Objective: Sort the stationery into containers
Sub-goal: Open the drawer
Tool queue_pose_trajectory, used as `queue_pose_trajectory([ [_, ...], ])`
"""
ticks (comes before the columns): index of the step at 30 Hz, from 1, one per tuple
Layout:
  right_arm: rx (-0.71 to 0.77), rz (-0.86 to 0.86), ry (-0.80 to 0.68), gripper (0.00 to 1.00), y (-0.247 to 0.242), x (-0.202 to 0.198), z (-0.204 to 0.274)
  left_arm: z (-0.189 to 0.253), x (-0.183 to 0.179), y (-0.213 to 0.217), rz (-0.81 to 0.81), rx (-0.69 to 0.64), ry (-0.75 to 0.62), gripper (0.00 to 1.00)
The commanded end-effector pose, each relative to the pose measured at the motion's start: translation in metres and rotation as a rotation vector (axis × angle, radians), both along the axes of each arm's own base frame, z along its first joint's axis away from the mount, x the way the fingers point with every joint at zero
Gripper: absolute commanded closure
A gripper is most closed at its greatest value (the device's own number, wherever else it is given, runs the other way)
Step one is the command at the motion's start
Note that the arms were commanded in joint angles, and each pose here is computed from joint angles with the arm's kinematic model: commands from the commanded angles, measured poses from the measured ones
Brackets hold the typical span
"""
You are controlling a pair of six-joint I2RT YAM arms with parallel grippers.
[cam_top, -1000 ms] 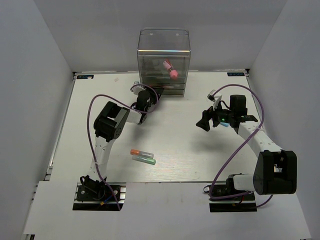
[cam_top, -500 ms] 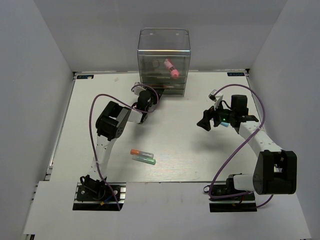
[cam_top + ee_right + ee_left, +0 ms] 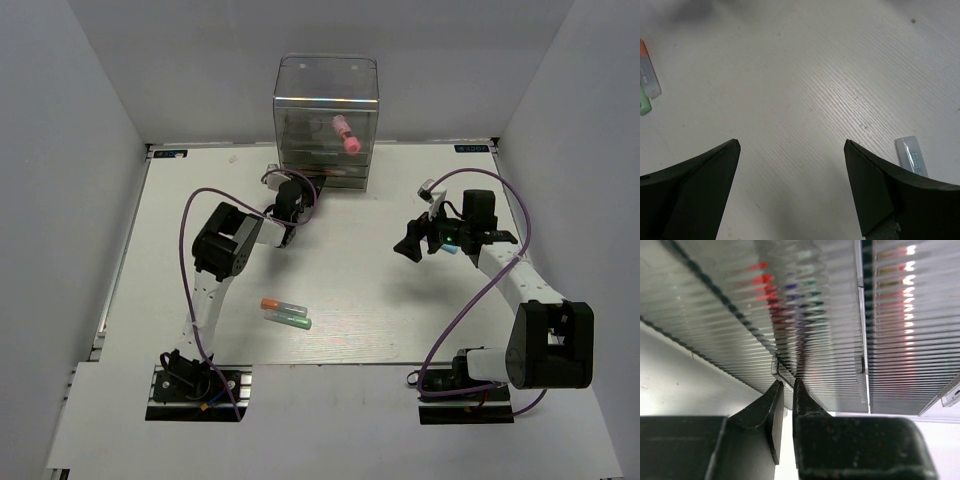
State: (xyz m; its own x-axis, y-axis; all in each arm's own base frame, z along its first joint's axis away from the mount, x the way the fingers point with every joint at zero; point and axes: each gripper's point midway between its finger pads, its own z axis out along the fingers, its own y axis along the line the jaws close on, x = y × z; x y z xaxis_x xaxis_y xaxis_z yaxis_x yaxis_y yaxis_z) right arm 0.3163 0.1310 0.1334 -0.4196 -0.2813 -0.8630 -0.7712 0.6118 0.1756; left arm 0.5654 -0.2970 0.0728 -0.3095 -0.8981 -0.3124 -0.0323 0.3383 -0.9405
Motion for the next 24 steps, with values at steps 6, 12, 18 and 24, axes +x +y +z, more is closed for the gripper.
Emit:
queue_pose_trajectory([
  [6,0.017,0.018,-0.033,0.1,0.001,0.001,0.008,0.011,0.014,0.018,0.096,-0.001,-0.038,1.0],
  [12,0.015,0.018,-0.034,0.1,0.0,0.001,0.008,0.008,0.004,0.017,0.087,-0.005,-0.046,1.0],
  [18,0.016,0.016,-0.033,0.1,0.0,0.001,0.008,0.009,-0.008,0.014,0.067,-0.012,-0.055,1.0],
  [24,0.002,-0.001,-0.04,0.1,-0.003,0.004,0.008,0.004,-0.032,0.014,0.029,-0.012,-0.048,1.0],
])
